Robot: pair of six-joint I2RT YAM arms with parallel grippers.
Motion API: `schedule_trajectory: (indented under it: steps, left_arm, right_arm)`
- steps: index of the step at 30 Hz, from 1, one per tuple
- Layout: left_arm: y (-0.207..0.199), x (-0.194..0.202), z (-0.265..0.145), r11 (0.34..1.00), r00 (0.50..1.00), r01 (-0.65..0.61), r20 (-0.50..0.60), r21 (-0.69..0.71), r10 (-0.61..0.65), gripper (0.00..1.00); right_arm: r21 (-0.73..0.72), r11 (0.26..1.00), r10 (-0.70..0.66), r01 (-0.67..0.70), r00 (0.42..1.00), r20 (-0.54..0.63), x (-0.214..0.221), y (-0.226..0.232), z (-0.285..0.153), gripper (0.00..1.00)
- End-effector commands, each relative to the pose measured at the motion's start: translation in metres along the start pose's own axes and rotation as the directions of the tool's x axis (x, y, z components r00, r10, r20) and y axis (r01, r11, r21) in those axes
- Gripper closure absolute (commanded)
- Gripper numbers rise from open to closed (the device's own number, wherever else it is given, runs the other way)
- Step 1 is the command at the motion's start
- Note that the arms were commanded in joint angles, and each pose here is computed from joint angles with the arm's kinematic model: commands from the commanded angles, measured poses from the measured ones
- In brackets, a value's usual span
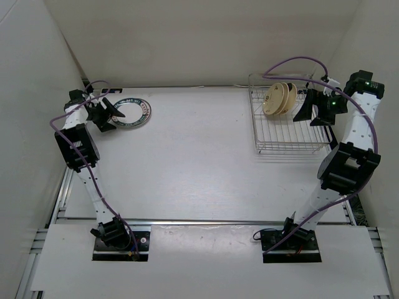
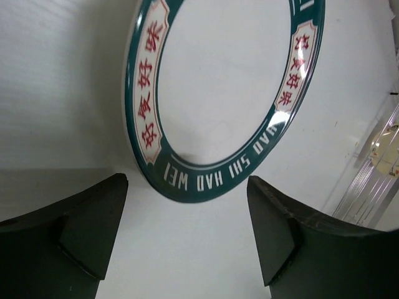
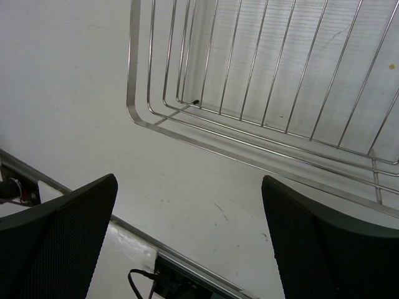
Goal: Unload the plates from the dish rack
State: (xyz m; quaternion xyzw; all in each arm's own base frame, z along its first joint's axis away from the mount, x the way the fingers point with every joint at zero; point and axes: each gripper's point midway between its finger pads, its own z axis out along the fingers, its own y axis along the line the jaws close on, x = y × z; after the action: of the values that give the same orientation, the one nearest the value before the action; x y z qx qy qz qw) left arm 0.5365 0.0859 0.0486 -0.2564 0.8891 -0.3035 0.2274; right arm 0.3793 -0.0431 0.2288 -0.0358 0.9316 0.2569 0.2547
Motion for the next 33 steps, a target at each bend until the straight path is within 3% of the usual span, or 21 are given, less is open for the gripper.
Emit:
schedule_trajectory:
  steps: [1, 4, 5, 10, 16, 19, 20, 25, 30, 33]
  left_arm:
    - [-0.037, -0.008, -0.04, 0.996, 0.994, -0.087, 0.062, 0.007, 0.086, 0.12]
    - [-0.059, -0.01, -0.061, 0.99, 0.987, -0.133, 0.095, 0.041, 0.128, 0.02]
    - [-0.07, -0.009, -0.067, 0.985, 0.983, -0.161, 0.102, 0.055, 0.155, 0.0]
    - [-0.143, -0.002, -0.126, 0.929, 0.935, -0.33, 0.193, 0.168, 0.297, 0.0]
    - [-0.198, 0.051, -0.161, 0.807, 0.903, -0.429, 0.166, 0.405, 0.397, 0.0]
    - [-0.218, 0.079, -0.174, 0.748, 0.888, -0.448, 0.144, 0.489, 0.438, 0.0]
    - [-0.223, 0.088, -0.175, 0.727, 0.882, -0.451, 0.133, 0.518, 0.452, 0.0]
    - [-0.243, 0.135, -0.189, 0.632, 0.884, -0.366, 0.045, 0.683, 0.465, 0.0]
    - [-0.246, 0.151, -0.181, 0.629, 0.886, -0.323, -0.008, 0.707, 0.464, 0.0]
    - [-0.243, 0.15, -0.177, 0.639, 0.888, -0.319, -0.015, 0.7, 0.459, 0.0]
  right_arm:
    - [-0.044, 0.999, 0.021, -0.02, 0.999, 0.025, -0.009, 0.004, 0.006, 0.0]
    - [0.023, 1.0, 0.016, -0.016, 1.0, 0.019, -0.018, 0.003, 0.019, 0.0]
    - [0.112, 0.994, -0.011, 0.007, 0.999, 0.034, -0.027, -0.007, 0.02, 0.0]
    - [0.249, 0.967, -0.086, 0.062, 0.992, 0.088, -0.072, 0.003, 0.044, 0.0]
    - [0.419, 0.903, -0.19, 0.093, 0.962, 0.197, -0.132, 0.011, 0.06, 0.07]
    - [0.441, 0.893, -0.221, 0.092, 0.943, 0.25, -0.15, 0.011, 0.063, 0.14]
    - [0.47, 0.88, -0.213, 0.072, 0.943, 0.254, -0.151, 0.003, 0.064, 0.2]
    - [0.526, 0.847, -0.244, 0.082, 0.937, 0.248, -0.157, -0.014, 0.077, 0.39]
    - [0.527, 0.845, -0.242, 0.091, 0.944, 0.226, -0.157, -0.025, 0.095, 0.64]
    - [0.527, 0.845, -0.243, 0.091, 0.943, 0.228, -0.161, -0.029, 0.103, 0.68]
